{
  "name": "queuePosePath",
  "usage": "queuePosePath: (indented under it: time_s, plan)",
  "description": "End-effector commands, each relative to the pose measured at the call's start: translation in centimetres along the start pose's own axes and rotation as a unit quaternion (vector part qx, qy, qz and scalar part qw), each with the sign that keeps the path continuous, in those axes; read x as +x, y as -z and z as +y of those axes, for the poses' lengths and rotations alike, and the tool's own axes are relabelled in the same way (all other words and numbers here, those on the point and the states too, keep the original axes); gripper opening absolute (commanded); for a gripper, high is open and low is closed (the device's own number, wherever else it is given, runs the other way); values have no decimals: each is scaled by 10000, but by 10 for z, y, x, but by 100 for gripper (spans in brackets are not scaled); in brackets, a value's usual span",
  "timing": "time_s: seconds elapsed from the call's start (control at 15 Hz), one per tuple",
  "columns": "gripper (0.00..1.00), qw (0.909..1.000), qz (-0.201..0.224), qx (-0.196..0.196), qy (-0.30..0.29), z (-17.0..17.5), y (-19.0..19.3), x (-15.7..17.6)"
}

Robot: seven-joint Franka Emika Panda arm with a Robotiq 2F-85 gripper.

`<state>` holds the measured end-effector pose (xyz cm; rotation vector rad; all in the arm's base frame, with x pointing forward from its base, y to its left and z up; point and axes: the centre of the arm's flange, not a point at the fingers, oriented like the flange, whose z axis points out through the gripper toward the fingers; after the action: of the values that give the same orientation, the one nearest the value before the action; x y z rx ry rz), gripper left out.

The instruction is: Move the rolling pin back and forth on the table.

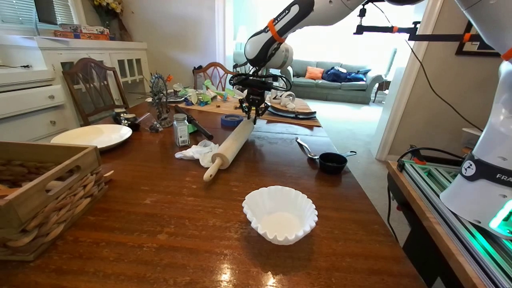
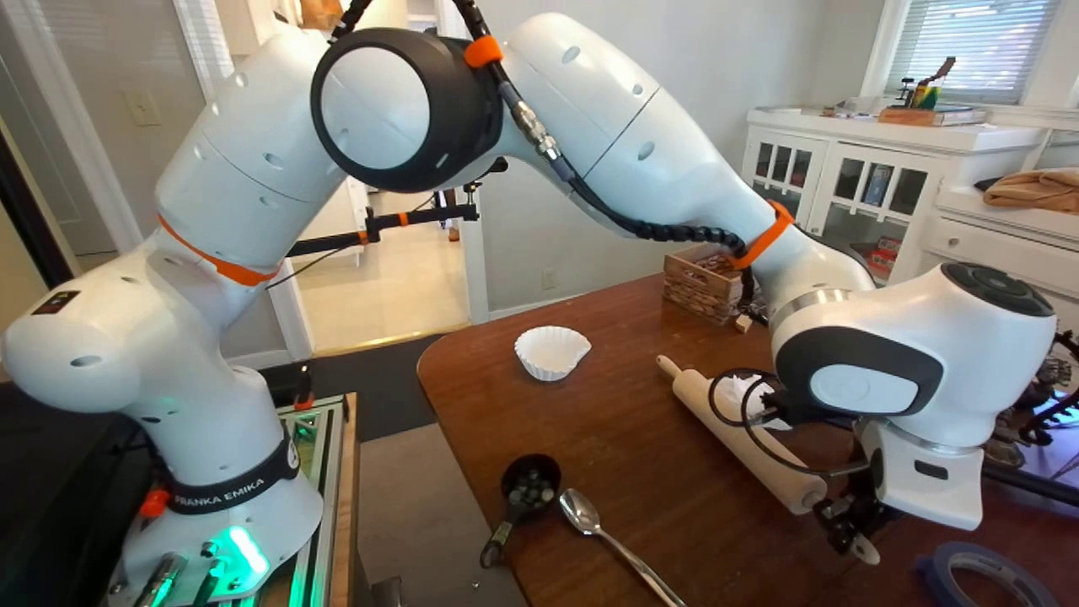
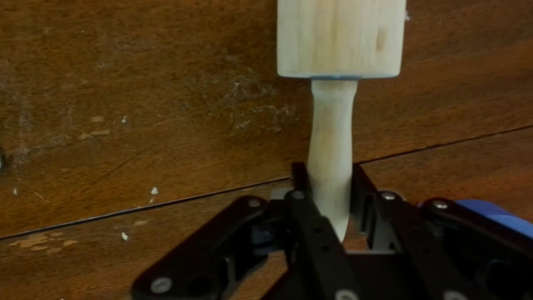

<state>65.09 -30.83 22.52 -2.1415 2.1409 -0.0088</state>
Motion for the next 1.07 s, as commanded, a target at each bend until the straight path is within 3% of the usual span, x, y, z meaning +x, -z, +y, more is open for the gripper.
queuePosePath:
  time_s: [0.0, 0.27, 1.0]
  plan:
    - [7, 9979, -356, -192, 498, -21, -6, 7]
    - [7, 9940, -582, -336, 859, -26, -17, 8]
    - [7, 9971, -472, 24, 597, -47, -34, 9]
